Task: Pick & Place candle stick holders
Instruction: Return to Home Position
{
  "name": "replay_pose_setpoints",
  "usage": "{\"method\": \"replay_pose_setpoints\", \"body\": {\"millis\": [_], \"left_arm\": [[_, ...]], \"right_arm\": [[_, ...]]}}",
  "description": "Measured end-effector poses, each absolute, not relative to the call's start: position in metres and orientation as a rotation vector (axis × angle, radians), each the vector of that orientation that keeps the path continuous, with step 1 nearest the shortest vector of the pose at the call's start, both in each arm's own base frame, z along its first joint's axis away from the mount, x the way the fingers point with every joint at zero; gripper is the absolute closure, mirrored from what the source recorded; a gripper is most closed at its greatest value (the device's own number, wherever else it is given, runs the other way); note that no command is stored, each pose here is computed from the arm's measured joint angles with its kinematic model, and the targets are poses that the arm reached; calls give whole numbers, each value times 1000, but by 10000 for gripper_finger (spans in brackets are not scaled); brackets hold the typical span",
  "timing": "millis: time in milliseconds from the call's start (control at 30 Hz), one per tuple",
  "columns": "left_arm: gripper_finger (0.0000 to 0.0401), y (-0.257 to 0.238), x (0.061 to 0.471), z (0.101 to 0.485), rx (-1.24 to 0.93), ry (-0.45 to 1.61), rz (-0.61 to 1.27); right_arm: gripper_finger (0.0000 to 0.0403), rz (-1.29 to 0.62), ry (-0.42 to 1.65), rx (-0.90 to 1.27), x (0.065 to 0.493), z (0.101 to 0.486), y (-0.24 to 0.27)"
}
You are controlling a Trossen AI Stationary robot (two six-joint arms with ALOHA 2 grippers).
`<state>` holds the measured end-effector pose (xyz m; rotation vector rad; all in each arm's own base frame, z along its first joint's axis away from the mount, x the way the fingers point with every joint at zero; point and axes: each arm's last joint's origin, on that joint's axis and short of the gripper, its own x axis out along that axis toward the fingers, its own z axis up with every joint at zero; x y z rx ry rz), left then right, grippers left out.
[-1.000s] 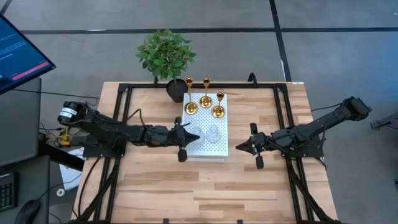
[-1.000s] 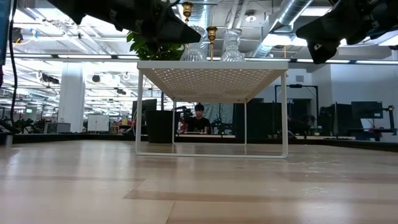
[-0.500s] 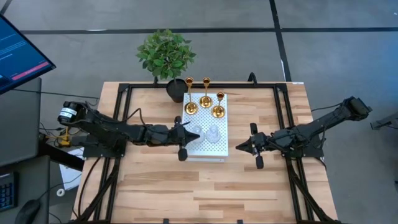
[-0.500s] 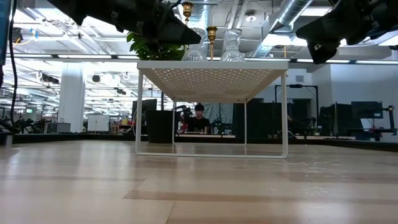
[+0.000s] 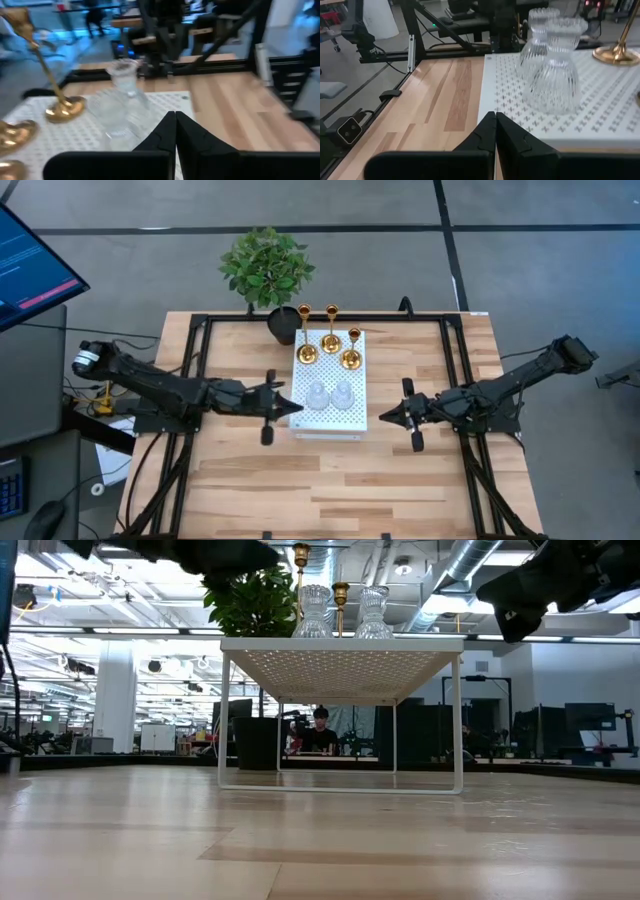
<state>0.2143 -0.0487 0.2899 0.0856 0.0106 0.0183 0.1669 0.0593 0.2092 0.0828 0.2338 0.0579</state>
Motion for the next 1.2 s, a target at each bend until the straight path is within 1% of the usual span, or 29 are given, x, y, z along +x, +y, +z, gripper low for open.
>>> {"method": "replay_pose_setpoints", "body": {"millis": [100, 233, 400, 533, 700, 767, 900, 1200], "left_arm": [[397, -43, 201, 276, 49, 21, -25], [396, -38, 186, 261, 28, 28, -27], [397, -36, 169, 256, 61, -16, -67], [396, -33, 156, 251, 56, -53, -66], [398, -30, 144, 235, 56, -53, -66], [397, -29, 140, 229, 59, -58, -61], [396, -23, 133, 219, 53, -65, 16], [395, -19, 118, 208, 40, -129, 26]], "right_arm": [[403, 65, 203, 52, 167, 213, 59], [403, 71, 171, 35, 163, 218, 58], [403, 104, 160, 37, 152, 224, 54], [403, 108, 136, -14, 145, 228, 52], [403, 108, 131, -55, 144, 229, 51], [403, 108, 140, -60, 144, 228, 51], [403, 107, 150, -63, 144, 227, 51], [403, 104, 136, -84, 140, 229, 49]]}}
